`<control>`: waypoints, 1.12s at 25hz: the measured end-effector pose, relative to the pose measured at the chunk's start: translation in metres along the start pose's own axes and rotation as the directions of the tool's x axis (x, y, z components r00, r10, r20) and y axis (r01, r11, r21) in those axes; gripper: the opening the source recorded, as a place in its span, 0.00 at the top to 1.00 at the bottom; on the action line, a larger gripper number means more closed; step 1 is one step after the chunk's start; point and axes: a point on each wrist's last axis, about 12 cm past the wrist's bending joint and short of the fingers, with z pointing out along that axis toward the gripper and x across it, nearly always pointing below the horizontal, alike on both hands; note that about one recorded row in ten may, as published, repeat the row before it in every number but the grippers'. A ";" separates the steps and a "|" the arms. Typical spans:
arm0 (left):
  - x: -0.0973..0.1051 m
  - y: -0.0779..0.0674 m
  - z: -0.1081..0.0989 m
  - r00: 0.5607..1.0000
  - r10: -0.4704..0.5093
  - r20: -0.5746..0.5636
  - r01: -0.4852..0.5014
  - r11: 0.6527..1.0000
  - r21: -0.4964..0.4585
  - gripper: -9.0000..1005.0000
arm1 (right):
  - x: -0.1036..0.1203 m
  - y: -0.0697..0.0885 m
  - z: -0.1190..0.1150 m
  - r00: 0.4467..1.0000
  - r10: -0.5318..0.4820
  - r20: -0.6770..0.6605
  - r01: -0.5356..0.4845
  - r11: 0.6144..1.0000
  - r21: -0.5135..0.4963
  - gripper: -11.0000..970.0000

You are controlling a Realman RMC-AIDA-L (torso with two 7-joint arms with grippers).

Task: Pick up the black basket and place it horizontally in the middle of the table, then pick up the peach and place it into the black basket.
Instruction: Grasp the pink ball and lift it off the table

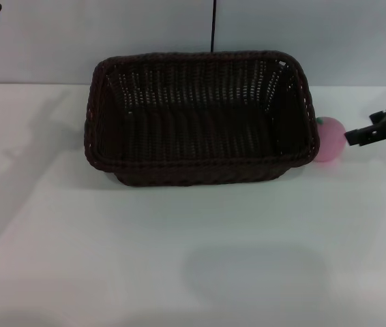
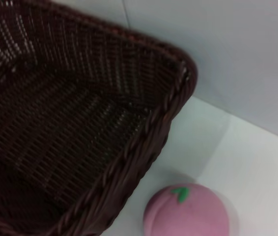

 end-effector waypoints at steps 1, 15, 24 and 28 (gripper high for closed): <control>0.000 0.000 0.000 1.000 -0.001 0.000 0.001 1.000 0.001 0.19 | -0.001 0.001 0.003 1.000 -0.005 -0.002 0.005 1.000 0.002 0.23; 0.003 -0.002 -0.002 1.000 -0.017 -0.006 0.017 1.000 0.000 0.19 | -0.007 0.011 0.035 0.997 -0.072 -0.042 0.073 0.997 0.021 0.24; 0.003 -0.002 -0.001 1.000 -0.019 -0.006 0.019 1.000 0.005 0.19 | -0.006 0.011 0.040 0.997 -0.070 -0.028 0.071 0.996 0.048 0.37; 0.005 -0.002 -0.002 1.000 -0.026 -0.013 0.026 1.000 -0.002 0.19 | -0.006 0.012 0.043 0.998 -0.066 -0.019 0.067 0.997 0.046 0.57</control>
